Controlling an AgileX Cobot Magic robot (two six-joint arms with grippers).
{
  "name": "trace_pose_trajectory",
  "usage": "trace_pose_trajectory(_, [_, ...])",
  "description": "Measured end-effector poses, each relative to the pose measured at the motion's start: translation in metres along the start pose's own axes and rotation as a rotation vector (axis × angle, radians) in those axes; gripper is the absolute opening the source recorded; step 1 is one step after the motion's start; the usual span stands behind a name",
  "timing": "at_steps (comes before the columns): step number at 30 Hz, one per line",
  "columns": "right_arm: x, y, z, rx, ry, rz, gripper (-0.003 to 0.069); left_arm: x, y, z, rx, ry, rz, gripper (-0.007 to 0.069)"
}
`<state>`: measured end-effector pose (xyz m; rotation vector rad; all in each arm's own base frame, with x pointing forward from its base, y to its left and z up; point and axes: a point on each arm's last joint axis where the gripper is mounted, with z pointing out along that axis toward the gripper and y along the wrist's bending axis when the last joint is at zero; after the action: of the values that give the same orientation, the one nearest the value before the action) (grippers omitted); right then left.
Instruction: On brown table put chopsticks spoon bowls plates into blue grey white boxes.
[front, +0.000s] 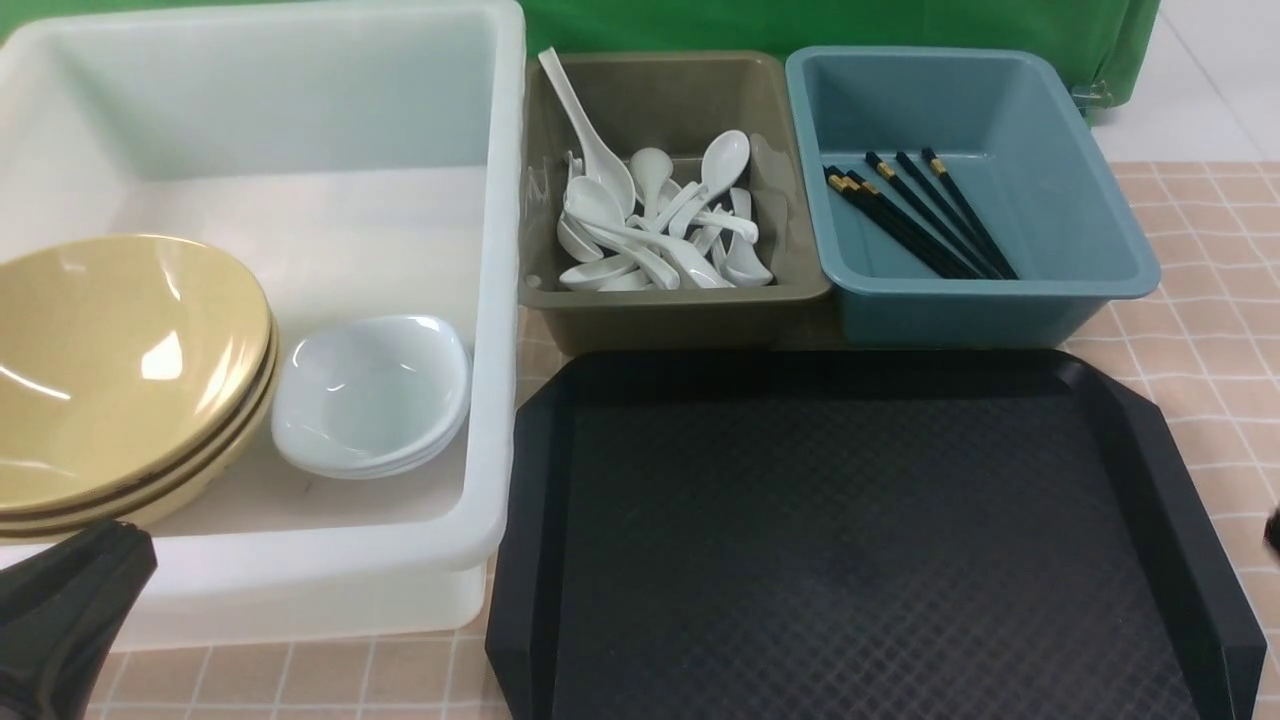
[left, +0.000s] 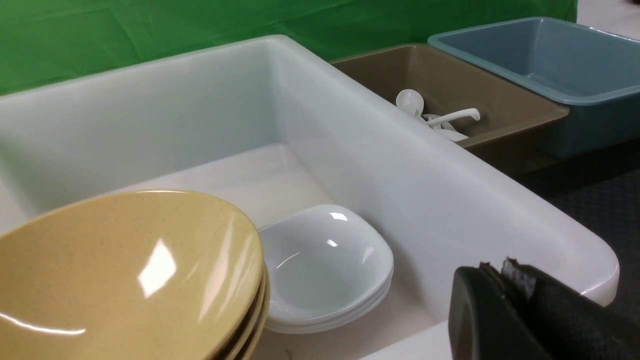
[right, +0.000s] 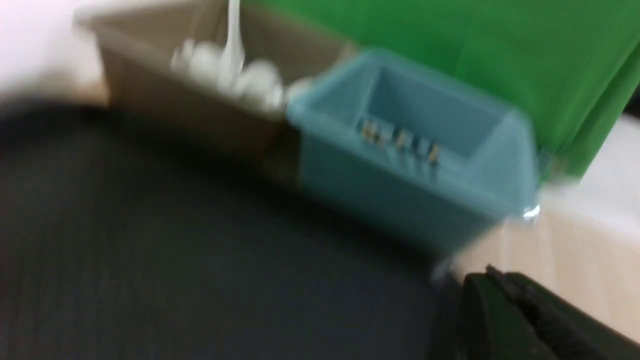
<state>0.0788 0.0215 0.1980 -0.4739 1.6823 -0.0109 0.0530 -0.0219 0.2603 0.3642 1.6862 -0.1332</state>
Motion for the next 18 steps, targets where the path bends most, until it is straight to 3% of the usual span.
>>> trace_pose_trajectory(7, [0.015,0.003,-0.013,0.022,0.018,0.08,0.0043,0.0,0.0,0.0,0.001,0.002,0.0,0.0005])
trace_pose_trajectory(12, [0.012,-0.005,-0.021,0.159,-0.059,0.179,0.0047,0.001,-0.001,0.0,0.007,0.013,0.0,0.0005])
trace_pose_trajectory(18, [0.023,-0.007,-0.025,0.255,0.031,0.304,0.0047,0.002,-0.001,0.0,0.008,0.015,0.0,0.0005])
